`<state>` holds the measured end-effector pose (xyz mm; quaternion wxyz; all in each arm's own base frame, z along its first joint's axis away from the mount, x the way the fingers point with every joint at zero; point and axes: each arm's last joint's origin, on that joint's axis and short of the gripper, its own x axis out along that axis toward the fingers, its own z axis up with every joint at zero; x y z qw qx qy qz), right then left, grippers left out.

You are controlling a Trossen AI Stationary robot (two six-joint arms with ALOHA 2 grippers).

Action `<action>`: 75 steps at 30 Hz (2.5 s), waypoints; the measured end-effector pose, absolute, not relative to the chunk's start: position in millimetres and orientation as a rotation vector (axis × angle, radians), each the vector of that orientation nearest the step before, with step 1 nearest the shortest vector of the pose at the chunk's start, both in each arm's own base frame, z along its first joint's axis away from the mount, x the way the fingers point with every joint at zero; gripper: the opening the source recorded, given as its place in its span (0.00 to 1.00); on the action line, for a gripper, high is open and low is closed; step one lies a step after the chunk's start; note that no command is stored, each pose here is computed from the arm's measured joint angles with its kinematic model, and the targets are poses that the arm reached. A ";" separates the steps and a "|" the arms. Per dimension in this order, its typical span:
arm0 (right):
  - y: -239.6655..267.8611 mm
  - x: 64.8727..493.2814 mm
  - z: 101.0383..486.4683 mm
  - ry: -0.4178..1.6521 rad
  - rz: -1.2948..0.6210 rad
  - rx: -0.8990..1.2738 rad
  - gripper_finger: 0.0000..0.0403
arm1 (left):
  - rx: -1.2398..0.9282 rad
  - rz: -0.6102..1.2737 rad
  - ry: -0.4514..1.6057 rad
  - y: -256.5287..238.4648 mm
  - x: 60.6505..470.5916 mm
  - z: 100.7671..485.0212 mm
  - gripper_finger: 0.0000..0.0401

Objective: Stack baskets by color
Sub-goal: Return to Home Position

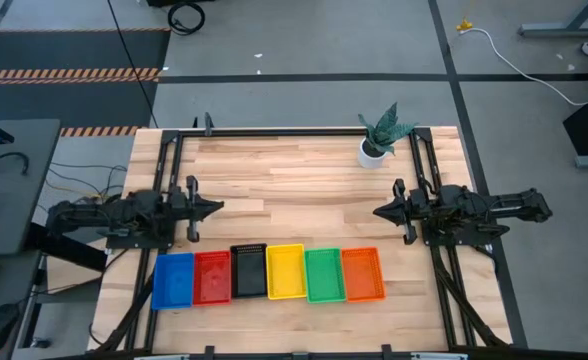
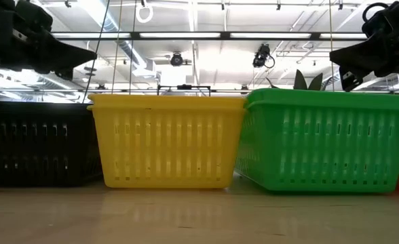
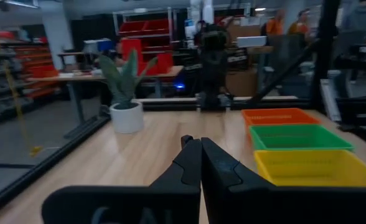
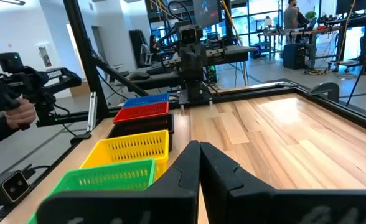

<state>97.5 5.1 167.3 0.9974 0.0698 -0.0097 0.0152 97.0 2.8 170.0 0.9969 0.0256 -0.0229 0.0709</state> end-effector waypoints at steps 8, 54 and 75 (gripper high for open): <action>5.1 97.5 167.4 -0.020 0.030 0.140 0.03 | 0.012 0.117 -0.018 5.9 97.9 167.2 0.02; 8.9 97.6 167.8 -0.025 0.069 0.035 0.03 | 0.010 0.120 -0.054 6.0 98.7 170.8 0.06; 8.9 97.5 168.0 -0.026 0.069 0.035 0.03 | 0.010 0.120 -0.055 6.0 98.7 170.8 0.07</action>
